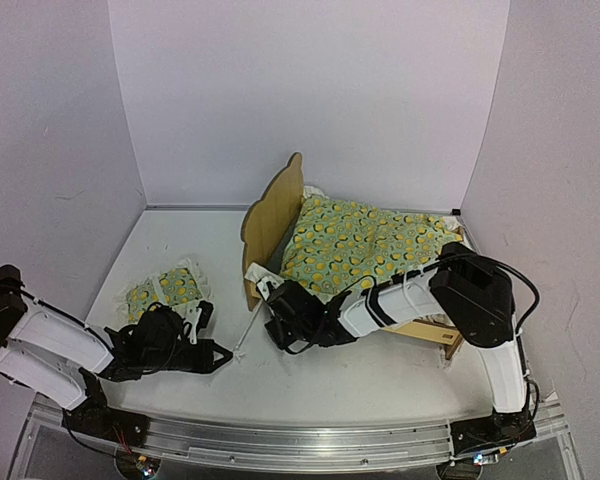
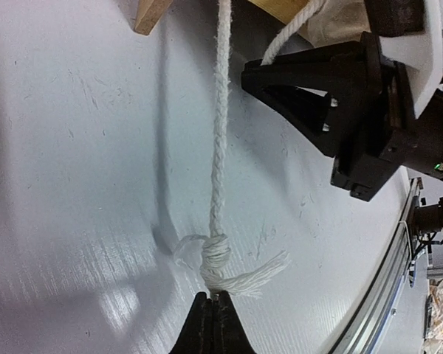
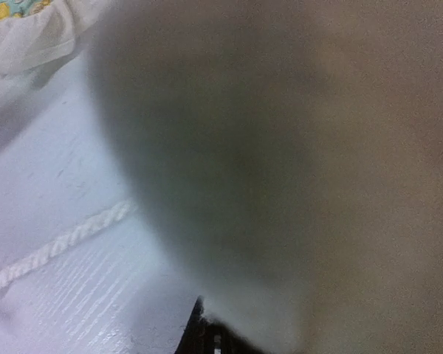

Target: Set up the pet bed

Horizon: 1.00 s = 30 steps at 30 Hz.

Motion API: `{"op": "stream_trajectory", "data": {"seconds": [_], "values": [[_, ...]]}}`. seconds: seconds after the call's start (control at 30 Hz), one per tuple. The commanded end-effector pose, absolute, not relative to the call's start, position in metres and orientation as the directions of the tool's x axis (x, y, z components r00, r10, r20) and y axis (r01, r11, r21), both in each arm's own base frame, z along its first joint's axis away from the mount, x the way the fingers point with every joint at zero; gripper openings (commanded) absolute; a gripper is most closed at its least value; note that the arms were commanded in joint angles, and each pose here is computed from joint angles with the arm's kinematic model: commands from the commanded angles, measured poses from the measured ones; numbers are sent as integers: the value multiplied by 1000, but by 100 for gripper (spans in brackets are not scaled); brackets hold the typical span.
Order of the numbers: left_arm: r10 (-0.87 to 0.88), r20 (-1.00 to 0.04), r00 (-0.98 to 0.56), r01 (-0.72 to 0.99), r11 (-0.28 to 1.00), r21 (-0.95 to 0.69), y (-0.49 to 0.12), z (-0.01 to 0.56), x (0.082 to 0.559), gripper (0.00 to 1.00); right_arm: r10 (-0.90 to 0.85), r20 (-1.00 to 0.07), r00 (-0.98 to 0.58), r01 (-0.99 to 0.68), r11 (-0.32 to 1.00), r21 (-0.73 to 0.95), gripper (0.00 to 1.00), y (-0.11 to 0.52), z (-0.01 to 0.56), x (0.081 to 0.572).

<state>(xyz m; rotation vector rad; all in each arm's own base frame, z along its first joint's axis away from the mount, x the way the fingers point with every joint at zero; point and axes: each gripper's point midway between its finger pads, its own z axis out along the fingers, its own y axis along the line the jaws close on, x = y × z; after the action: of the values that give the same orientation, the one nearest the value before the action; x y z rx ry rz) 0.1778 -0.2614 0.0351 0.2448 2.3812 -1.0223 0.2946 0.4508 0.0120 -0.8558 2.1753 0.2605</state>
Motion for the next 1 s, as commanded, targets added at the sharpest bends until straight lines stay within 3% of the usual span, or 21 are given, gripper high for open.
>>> {"op": "stream_trajectory", "data": {"seconds": [0.0, 0.13, 0.3, 0.53, 0.67, 0.8, 0.9, 0.97], "values": [[-26, -567, -824, 387, 704, -596, -268, 39, 187, 0, -286, -794, -537, -681, 702, 208, 0, 486, 99, 276], [-1, -571, -821, 403, 708, -580, -276, 36, 192, 0, -156, -763, -628, -677, 592, 437, 0, 504, 153, 254], [20, -571, -820, 425, 689, -586, -285, 39, 192, 0, -54, -753, -655, -678, 483, 555, 0, 529, 185, 252], [5, -577, -816, 442, 648, -620, -289, 55, 187, 0, -56, -785, -618, -714, 459, 529, 0, 565, 161, 269], [-14, -590, -807, 454, 625, -635, -288, 67, 184, 0, -165, -760, -629, -701, 543, 463, 0, 556, 127, 269], [-34, -611, -791, 472, 601, -645, -287, 81, 183, 0, -269, -696, -666, -681, 600, 419, 20, 531, 118, 256], [-56, -635, -771, 480, 605, -636, -284, 88, 187, 0, -337, -632, -698, -682, 582, 443, 43, 516, 125, 235], [-71, -656, -752, 478, 627, -615, -277, 91, 192, 0, -376, -593, -712, -686, 554, 472, 52, 510, 128, 220]]}}
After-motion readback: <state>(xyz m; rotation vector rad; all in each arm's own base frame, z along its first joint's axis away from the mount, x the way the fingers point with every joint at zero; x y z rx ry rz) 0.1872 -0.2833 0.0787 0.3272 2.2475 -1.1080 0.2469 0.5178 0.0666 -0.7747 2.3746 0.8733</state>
